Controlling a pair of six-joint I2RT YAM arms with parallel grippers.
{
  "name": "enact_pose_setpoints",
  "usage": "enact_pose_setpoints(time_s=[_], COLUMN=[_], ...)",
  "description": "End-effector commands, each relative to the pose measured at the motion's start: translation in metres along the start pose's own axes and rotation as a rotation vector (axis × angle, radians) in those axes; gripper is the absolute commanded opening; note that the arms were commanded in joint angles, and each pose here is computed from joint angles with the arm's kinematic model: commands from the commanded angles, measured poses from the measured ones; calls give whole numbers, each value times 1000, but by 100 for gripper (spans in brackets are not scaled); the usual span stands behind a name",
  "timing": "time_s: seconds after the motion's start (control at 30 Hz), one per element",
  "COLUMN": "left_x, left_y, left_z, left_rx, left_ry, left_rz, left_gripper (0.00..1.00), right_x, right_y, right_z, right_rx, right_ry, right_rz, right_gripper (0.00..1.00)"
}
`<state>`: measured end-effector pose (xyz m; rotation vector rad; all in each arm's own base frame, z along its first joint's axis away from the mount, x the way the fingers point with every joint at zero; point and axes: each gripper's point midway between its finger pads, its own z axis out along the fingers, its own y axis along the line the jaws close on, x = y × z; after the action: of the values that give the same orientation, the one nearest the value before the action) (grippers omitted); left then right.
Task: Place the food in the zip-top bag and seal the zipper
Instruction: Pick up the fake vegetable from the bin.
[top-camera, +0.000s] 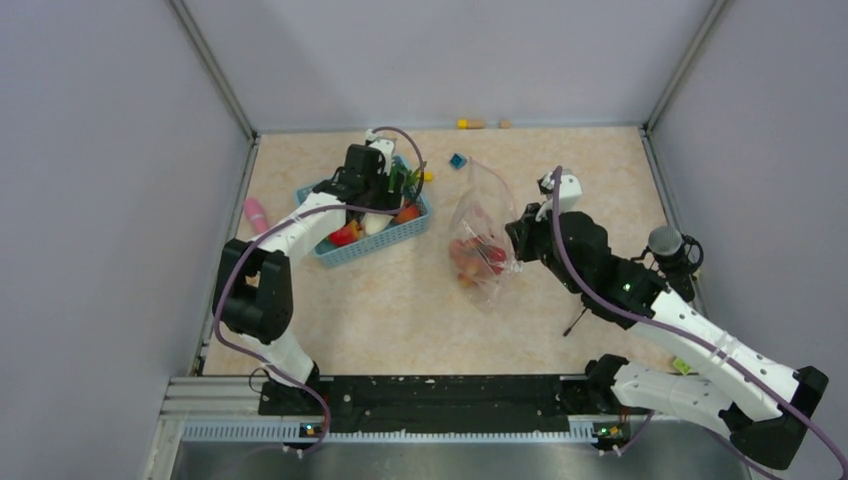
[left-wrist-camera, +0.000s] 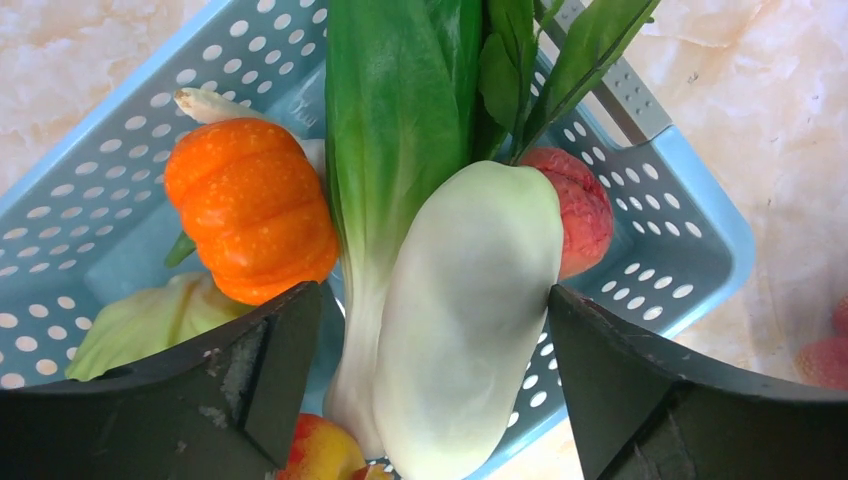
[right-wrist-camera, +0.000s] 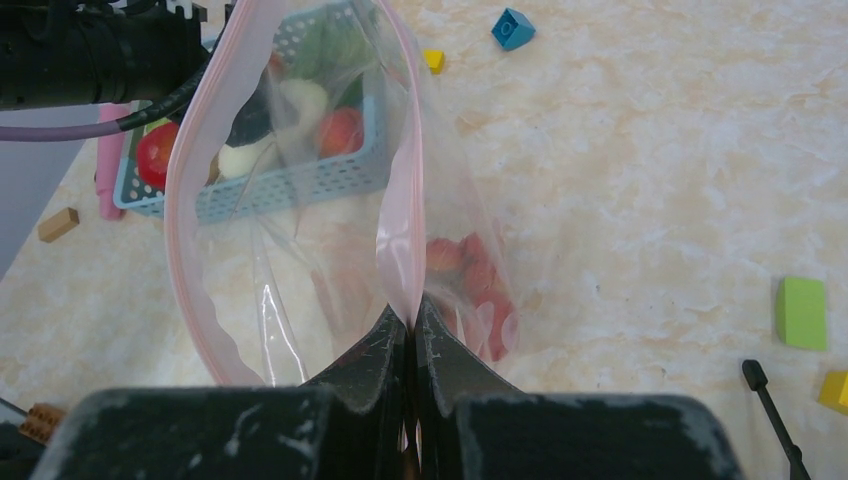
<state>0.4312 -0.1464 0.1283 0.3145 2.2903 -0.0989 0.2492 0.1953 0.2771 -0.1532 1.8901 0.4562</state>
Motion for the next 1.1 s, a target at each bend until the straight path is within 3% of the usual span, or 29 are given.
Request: enact_pose_setpoints(time_s=[0.0, 0.33, 0.6, 0.8, 1.07], left_x=[-21, -6, 2, -5, -37], left_y=[-2, -8, -4, -11, -11], left_z=[5, 19, 25, 18, -16], left_rx=[25, 48, 21, 58, 69], left_ry=[-44, 59, 108, 94, -12], left_rz=[7, 12, 0, -9, -42], left_gripper=[85, 75, 73, 46, 20], right_x=[-12, -13, -14, -15, -14], right_y=[1, 0, -1, -1, -1], right_z=[1, 0, -2, -2, -1], right_rx=[-10, -8, -8, -8, -3], right_ry=[-46, -51, -56, -58, -58], right_rz=[7, 8, 11, 11, 9], right_gripper=[0, 0, 0, 0, 0])
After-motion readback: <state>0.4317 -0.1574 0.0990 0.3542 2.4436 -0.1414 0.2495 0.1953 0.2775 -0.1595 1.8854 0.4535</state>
